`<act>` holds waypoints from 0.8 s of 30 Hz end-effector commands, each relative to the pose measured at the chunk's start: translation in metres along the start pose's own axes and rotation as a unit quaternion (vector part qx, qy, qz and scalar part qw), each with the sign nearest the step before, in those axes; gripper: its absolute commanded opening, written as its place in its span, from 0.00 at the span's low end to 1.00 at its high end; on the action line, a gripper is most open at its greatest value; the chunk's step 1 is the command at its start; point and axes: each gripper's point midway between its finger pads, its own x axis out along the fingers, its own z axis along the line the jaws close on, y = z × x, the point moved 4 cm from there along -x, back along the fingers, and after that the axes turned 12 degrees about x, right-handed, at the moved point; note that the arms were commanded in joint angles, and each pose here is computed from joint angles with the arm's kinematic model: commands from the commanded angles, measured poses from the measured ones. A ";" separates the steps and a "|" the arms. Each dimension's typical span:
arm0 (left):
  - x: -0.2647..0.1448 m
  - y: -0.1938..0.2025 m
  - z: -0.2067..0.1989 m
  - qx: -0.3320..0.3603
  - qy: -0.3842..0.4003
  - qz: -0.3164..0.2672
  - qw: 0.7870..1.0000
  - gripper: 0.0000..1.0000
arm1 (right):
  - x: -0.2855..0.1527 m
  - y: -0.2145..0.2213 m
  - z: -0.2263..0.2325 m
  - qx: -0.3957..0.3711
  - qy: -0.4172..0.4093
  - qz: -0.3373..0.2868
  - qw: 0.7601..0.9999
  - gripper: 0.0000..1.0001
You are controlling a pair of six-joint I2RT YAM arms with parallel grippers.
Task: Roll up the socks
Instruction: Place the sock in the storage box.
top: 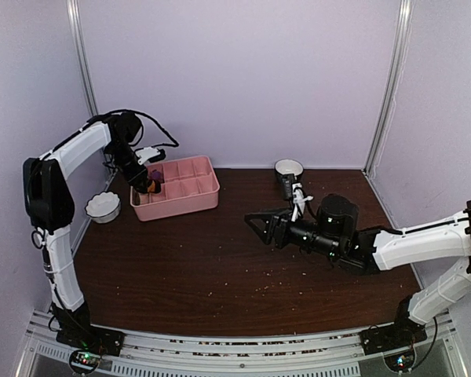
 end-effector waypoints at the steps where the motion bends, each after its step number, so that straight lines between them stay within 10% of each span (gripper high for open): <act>1: 0.010 0.004 0.011 -0.108 0.003 0.038 0.993 0.00 | -0.008 0.005 -0.012 -0.003 0.027 0.001 1.000 0.59; 24: 0.071 -0.005 0.027 -0.231 0.016 0.073 0.970 0.00 | -0.004 0.021 -0.023 0.039 0.032 0.017 0.999 0.50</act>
